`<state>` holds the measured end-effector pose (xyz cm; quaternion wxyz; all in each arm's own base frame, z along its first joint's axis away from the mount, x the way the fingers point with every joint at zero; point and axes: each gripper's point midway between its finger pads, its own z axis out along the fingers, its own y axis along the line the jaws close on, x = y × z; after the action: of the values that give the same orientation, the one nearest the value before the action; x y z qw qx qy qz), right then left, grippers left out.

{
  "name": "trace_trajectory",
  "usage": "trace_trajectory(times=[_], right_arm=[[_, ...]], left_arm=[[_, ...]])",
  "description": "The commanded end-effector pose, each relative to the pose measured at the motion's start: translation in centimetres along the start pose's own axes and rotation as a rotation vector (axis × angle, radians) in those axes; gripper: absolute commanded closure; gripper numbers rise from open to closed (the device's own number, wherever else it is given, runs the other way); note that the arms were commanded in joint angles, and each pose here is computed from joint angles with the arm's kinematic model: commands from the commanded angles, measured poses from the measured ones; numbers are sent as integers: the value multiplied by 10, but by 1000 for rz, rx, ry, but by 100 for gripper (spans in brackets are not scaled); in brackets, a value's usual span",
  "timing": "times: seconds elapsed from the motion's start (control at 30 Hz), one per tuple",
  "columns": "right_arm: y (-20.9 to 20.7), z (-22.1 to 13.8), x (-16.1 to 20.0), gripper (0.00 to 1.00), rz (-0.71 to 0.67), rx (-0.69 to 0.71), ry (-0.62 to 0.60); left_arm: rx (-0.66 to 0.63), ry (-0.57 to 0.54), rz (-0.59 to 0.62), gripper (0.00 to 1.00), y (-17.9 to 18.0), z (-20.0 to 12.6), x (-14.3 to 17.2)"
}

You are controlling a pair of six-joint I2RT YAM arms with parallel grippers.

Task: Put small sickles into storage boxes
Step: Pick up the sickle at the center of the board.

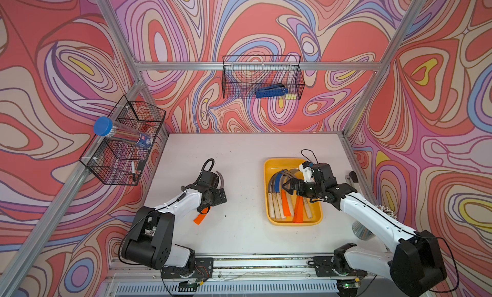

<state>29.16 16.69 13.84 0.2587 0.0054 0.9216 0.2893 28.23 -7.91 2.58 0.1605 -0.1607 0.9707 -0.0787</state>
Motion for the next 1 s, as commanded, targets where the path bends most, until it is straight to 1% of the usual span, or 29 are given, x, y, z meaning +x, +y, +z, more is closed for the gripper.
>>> trace_trajectory(times=[0.0, 0.13, 0.23, 0.37, 0.5, 0.63, 0.7, 0.8, 0.97], right_arm=[[3, -4, -2, 2, 0, -21, -22], [5, -5, -3, 2, 2, -26, -27], [6, -5, -4, 2, 5, -30, -31], [7, -6, -5, 2, 8, -37, -37], [8, -7, -5, 2, 5, -41, -41], [6, -6, -4, 2, 5, -39, -42], [5, -4, -4, 2, 7, -39, -39], [4, -1, -2, 2, 7, -37, -33], [4, -2, -2, 2, 3, -35, -34]], left_arm=[[65, 73, -3, 1, -9, 6, 15], [67, 141, 14, 3, -11, 9, 34], [45, 183, 71, 4, -19, 9, 50], [-20, 229, 168, 4, -26, 8, 70], [-128, 275, 242, 4, -18, 5, 89], [-230, 289, 316, 4, -11, -1, 105], [-261, 291, 350, 5, -10, -4, 112], [-279, 309, 365, 8, -6, -5, 125], [-291, 317, 355, 12, 2, -7, 145]])
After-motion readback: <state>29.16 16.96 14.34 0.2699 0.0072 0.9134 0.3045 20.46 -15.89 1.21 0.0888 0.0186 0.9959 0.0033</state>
